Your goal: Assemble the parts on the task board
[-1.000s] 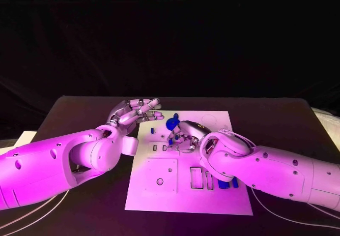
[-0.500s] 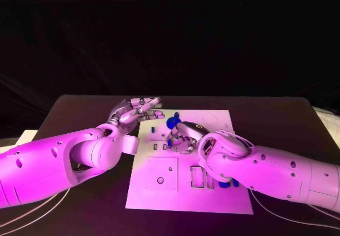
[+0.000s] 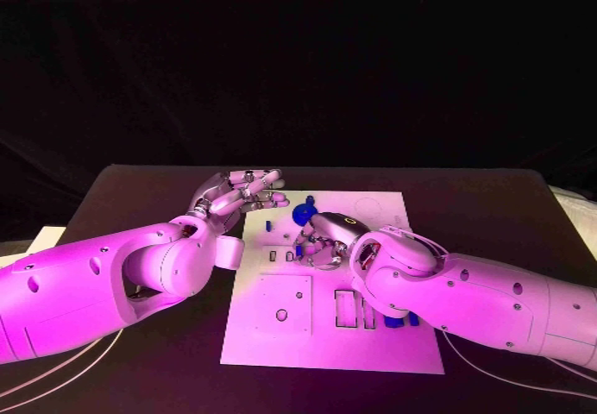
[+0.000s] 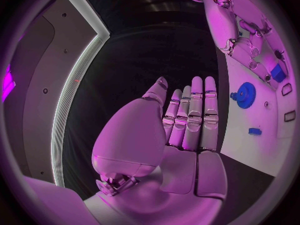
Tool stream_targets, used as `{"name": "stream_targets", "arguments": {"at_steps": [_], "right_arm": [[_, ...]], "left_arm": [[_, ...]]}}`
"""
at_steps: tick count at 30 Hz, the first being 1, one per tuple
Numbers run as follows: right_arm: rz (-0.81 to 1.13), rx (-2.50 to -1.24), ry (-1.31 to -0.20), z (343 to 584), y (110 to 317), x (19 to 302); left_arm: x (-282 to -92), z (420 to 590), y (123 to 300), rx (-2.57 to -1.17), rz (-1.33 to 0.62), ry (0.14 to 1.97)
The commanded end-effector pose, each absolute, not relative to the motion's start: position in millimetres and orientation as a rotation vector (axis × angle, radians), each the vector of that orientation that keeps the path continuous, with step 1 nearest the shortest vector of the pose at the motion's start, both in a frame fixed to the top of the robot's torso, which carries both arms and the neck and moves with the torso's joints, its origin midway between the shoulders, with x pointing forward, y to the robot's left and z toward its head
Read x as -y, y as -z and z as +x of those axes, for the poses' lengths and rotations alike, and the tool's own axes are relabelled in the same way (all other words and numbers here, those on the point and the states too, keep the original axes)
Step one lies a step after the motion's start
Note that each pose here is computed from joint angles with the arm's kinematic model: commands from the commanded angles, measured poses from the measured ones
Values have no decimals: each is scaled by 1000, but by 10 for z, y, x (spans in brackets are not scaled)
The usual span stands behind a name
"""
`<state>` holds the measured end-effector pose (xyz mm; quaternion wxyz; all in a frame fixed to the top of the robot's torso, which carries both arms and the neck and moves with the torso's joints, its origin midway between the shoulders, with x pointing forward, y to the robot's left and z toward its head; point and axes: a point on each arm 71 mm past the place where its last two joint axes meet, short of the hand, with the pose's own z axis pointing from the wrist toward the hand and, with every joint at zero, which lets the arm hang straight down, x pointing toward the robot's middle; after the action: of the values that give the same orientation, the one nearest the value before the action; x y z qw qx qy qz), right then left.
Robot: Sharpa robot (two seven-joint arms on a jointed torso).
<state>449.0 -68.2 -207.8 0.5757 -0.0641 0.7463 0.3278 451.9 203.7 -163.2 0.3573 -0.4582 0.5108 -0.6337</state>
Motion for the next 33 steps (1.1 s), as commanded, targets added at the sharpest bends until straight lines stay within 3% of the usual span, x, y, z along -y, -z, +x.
{"name": "stream_targets", "arguments": {"at_steps": [1, 21, 33], "right_arm": [[-187, -1800, -712, 4478, 2164, 708], [-180, -1756, -718, 4475, 2140, 709], [-117, -1606, -810, 4426, 2018, 691]], "left_arm": [[-2015, 4512, 1616, -1317, -1175, 1664], [-2016, 4515, 1618, -1318, -1176, 1663], [-2015, 4519, 1621, -1320, -1177, 1663]]}}
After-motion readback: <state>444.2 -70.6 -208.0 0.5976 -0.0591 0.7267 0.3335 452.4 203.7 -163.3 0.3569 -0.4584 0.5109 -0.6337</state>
